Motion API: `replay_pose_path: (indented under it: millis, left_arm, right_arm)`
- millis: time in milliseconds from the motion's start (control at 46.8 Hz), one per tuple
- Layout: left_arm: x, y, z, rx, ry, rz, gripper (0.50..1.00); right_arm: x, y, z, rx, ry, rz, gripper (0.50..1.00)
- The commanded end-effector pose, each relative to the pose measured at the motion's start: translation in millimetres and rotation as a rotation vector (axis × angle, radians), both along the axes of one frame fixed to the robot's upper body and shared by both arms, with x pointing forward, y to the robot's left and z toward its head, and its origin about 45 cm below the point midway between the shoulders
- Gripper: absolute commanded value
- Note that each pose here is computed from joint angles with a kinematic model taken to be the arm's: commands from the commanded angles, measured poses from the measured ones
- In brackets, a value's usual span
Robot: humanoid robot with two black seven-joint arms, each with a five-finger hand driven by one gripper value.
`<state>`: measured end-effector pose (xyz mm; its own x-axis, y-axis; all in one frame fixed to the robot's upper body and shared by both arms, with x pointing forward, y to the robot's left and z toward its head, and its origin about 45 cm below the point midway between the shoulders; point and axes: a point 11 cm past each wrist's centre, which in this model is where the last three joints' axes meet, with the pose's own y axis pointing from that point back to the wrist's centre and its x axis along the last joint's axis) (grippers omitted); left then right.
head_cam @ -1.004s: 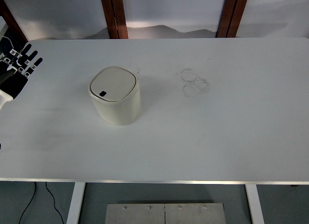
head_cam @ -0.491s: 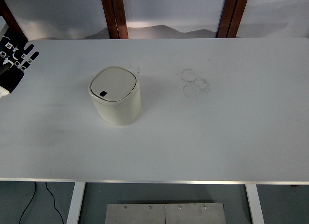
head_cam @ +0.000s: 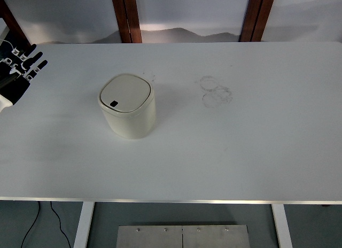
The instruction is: Open trash bin
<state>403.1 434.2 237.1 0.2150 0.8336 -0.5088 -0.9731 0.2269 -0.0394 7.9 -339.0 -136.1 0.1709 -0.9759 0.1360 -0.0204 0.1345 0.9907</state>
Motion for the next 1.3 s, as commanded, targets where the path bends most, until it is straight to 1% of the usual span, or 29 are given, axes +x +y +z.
replay_pose_path:
  millis: [0,299,406,598,620,855,940,962,1090,1282]
  left_arm:
    - [-0.2,-1,-1,0.001,0.001,-0.001,1.0]
    - [1.2,0,3,0.021,-0.004,-0.009,1.0]
    - [8.1,1,20,0.097,-0.03,-0.031,1.0]
    - [20.2,-12,35,0.244,-0.054,-0.084,1.0]
    - [25.1,-19,41,0.288,-0.063,-0.112,1.0]
    - [47.7,-62,57,0.516,-0.066,-0.255,1.0]
    - [53.4,-73,67,0.563,-0.084,-0.29,1.0]
    - [56.7,-84,77,0.598,-0.108,-0.324,1.0]
    - [58.5,-106,93,0.696,-0.163,-0.402,1.0]
    - [53.2,-132,99,0.826,-0.217,-0.52,1.0]
  right_arm:
    - [0.0,0,0.0,0.0,0.0,0.0,0.995]
    - [0.0,0,0.0,0.0,0.0,0.0,0.995]
    - [0.0,0,0.0,0.0,0.0,0.0,0.995]
    - [0.0,0,0.0,0.0,0.0,0.0,0.995]
    - [0.0,0,0.0,0.0,0.0,0.0,0.995]
    - [0.0,0,0.0,0.0,0.0,0.0,0.995]
    - [0.0,0,0.0,0.0,0.0,0.0,0.995]
    - [0.0,0,0.0,0.0,0.0,0.0,0.995]
    - [0.0,0,0.0,0.0,0.0,0.0,0.995]
    - [0.0,0,0.0,0.0,0.0,0.0,0.995]
